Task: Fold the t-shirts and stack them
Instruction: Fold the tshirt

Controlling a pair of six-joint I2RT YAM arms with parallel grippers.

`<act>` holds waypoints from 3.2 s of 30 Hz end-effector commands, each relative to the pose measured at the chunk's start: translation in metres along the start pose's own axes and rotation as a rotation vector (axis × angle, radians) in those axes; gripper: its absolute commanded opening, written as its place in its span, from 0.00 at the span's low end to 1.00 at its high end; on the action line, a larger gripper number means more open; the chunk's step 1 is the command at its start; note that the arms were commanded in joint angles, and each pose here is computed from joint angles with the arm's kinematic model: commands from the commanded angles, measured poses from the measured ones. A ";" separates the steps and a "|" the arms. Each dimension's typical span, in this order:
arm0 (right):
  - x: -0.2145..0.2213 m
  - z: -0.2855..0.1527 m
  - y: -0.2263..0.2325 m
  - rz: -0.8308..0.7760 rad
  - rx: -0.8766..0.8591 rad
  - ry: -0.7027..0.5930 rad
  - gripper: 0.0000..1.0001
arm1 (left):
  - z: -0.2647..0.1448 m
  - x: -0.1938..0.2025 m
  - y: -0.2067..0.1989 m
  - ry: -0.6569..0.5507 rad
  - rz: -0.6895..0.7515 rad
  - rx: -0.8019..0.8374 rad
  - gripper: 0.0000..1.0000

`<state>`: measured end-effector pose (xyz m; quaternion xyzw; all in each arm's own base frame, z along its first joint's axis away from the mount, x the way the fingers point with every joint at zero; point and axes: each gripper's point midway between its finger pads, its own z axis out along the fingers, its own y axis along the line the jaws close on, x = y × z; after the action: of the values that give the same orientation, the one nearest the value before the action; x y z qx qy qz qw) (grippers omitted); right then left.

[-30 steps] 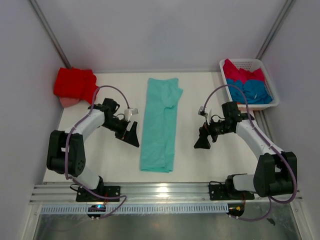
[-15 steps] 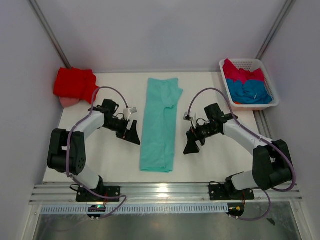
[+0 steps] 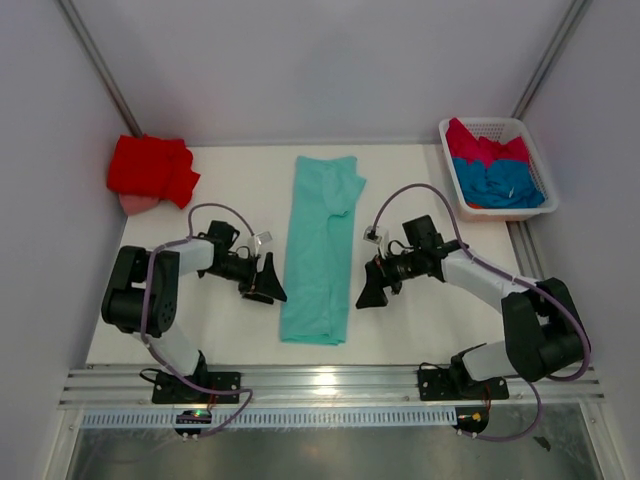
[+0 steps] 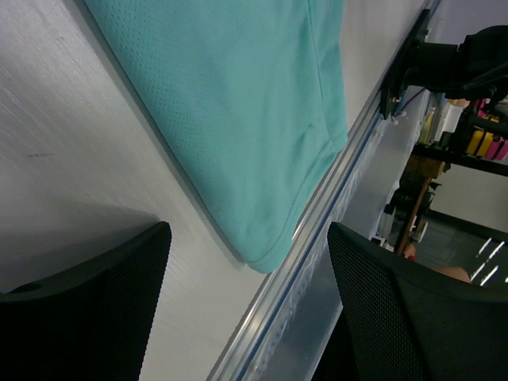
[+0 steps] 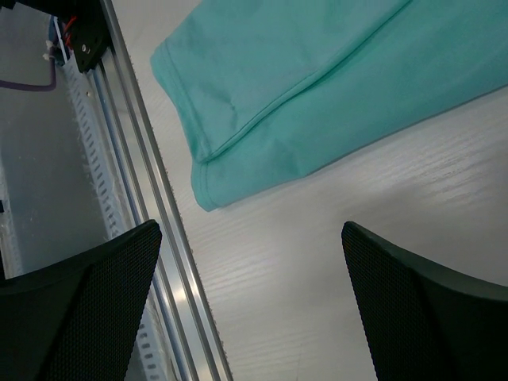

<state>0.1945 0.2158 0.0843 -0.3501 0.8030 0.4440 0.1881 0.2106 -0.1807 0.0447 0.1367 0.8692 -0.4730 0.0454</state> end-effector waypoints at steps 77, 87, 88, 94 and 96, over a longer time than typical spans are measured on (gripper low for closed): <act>-0.053 -0.067 -0.054 -0.592 0.933 0.007 0.99 | 0.009 0.053 -0.047 0.370 1.146 -0.572 0.75; -0.066 -0.134 -0.104 -0.377 1.298 -0.081 0.99 | 0.046 0.066 -0.047 0.483 1.315 -0.613 0.75; -0.066 -0.136 -0.106 -0.370 1.302 -0.082 0.99 | 0.047 0.067 -0.048 0.480 1.307 -0.610 0.75; -0.060 -0.135 -0.111 -0.350 1.295 -0.064 0.99 | 0.053 0.066 -0.046 0.493 1.320 -0.623 0.76; -0.061 -0.132 -0.112 -0.349 1.285 -0.061 0.99 | 0.056 0.065 -0.048 0.485 1.312 -0.622 0.76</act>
<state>0.3051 0.0819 0.1100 -0.3062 0.8387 -0.1549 0.4229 0.1236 -0.2181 0.0287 0.7144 0.6875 -0.0317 0.1266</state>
